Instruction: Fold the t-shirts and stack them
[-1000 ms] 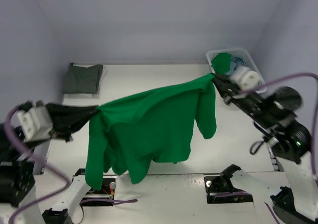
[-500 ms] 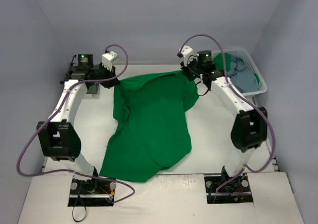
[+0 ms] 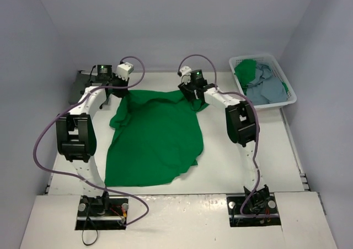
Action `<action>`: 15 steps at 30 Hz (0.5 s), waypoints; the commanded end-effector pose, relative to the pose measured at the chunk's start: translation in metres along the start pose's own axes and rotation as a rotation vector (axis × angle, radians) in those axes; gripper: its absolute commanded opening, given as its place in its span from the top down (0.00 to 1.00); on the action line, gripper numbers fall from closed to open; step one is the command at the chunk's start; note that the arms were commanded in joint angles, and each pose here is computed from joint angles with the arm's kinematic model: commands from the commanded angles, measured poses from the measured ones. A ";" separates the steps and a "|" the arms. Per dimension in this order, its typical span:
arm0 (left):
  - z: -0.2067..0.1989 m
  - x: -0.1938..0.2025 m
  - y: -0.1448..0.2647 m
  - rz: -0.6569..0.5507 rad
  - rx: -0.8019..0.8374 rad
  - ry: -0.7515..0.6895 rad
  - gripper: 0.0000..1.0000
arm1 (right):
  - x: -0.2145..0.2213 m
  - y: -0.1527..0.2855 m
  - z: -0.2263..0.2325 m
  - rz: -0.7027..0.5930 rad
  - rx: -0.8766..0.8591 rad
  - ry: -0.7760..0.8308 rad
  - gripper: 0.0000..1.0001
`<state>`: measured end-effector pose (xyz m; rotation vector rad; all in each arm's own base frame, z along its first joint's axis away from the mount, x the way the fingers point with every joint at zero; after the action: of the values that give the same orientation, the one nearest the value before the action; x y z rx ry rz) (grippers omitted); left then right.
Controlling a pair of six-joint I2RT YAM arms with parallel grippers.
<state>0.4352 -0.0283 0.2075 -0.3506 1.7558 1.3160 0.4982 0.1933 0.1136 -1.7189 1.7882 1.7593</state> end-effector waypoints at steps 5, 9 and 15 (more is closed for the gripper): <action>0.007 -0.030 0.012 -0.084 -0.139 -0.042 1.00 | -0.061 0.068 0.011 -0.035 0.342 -0.018 0.32; 0.006 -0.024 0.011 -0.056 -0.142 -0.041 1.00 | -0.072 0.126 0.022 -0.080 0.177 -0.049 0.37; 0.006 -0.018 0.011 -0.039 -0.152 -0.043 1.00 | -0.055 0.182 0.080 -0.037 -0.171 0.094 0.53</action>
<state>0.4385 -0.0236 0.1977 -0.3708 1.7060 1.4500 0.3806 0.2187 0.2231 -1.7645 1.7965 1.7073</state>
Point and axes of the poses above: each gripper's point midway between its finger pads, its own y axis back along the fingers, its own z axis along the line the jaws close on, x = y × z, the point moved 10 cm from there along y, back along the fingers, and after that the axes turned 5 degrees about y, right-handed, at the moved point
